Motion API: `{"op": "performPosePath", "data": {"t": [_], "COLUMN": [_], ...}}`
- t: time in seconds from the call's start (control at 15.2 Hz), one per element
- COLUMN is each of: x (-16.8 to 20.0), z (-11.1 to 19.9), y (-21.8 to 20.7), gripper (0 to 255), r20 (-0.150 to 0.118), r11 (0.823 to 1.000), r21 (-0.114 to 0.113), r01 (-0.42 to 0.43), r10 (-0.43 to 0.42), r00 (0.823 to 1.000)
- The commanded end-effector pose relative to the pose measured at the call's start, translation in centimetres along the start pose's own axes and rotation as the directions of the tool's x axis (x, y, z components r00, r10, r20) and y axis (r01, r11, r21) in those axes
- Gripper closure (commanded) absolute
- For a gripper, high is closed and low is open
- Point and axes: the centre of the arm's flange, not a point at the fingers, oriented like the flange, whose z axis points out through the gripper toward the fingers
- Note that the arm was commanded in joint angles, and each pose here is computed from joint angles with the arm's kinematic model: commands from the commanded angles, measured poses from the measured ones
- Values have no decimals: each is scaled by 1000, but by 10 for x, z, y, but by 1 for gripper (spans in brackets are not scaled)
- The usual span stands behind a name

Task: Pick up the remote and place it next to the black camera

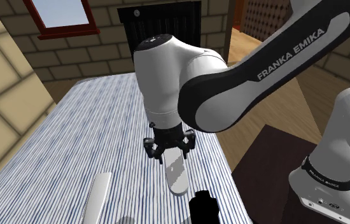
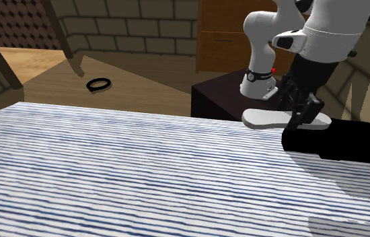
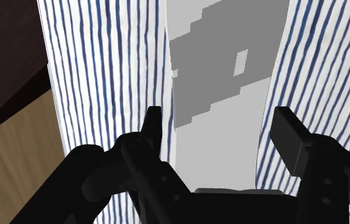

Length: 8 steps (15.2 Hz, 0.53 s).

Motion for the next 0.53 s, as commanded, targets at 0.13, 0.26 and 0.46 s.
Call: {"op": "performPosePath", "data": {"t": [0.13,0.26,0.46], "x": [0,0,0], "z": [21,31,47], "y": [0,-1,-1], "gripper": [255,255,255], "r20": [0,0,0], "r11": [1000,1000,1000], "r21": [1,1,1], "r01": [0,0,0], "r10": [0,0,0], "r00": [1000,1000,1000]}}
